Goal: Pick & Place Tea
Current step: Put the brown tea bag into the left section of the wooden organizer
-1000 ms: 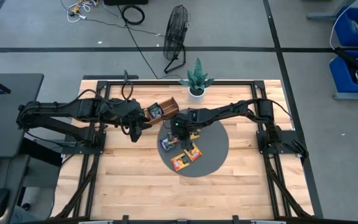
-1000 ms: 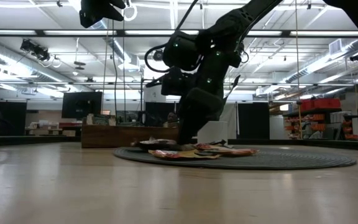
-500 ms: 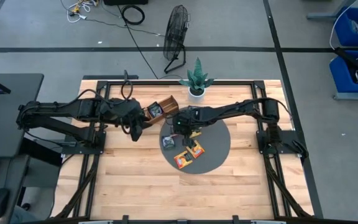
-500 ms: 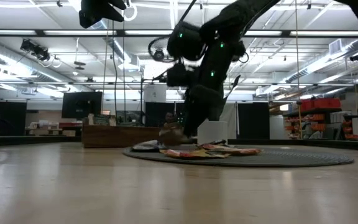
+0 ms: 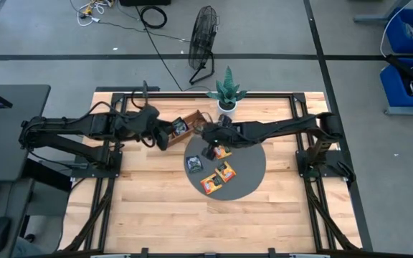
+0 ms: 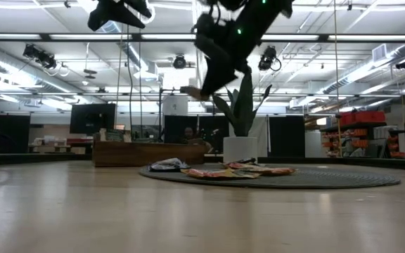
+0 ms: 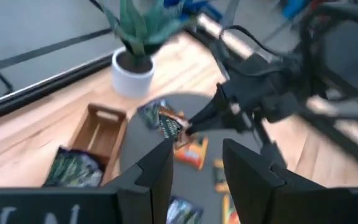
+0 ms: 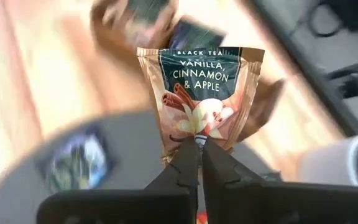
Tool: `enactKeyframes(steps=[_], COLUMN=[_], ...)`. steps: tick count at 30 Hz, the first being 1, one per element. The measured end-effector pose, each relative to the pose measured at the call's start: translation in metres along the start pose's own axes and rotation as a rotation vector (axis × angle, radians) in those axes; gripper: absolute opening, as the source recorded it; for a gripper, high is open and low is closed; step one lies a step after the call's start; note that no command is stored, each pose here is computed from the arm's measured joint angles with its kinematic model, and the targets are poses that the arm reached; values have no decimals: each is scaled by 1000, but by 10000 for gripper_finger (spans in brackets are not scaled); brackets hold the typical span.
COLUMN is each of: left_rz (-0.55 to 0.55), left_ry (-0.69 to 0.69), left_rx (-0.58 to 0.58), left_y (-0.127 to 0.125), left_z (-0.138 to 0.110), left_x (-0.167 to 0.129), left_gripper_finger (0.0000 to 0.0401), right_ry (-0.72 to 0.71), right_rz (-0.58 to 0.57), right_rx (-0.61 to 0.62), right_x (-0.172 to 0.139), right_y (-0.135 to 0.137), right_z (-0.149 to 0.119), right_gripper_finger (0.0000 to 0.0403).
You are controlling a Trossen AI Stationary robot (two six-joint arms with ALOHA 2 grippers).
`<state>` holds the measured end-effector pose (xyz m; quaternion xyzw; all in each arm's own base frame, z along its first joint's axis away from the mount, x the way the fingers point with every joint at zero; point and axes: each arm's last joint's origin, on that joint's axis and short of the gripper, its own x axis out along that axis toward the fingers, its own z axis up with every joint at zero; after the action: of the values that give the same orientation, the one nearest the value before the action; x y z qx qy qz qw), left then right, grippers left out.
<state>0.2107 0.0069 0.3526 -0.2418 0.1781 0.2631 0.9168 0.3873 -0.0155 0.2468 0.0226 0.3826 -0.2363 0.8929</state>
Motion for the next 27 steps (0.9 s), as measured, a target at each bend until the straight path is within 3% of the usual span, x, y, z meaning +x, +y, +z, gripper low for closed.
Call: enactKeyframes(steps=[6,10,18,27], left_rz=[-49,-81,-61,-77], left_ry=[-126,-195,-234,-253], left_rx=[-180,-222,-290,-301], left_y=[-4,-5,-3,-4], left_z=[14,22,26,28], left_x=[1,0,2,1], left_gripper_finger=[142,142,142,142], right_ry=[-222,-351,-556,-606], right_rz=[-45,-75,21,55], right_rx=[110,168,322,371], right_x=[-28,-43,-61,-65], right_y=[10,15,25,28], right_z=[19,30,48,52], right_gripper_finger=[0,0,0,0])
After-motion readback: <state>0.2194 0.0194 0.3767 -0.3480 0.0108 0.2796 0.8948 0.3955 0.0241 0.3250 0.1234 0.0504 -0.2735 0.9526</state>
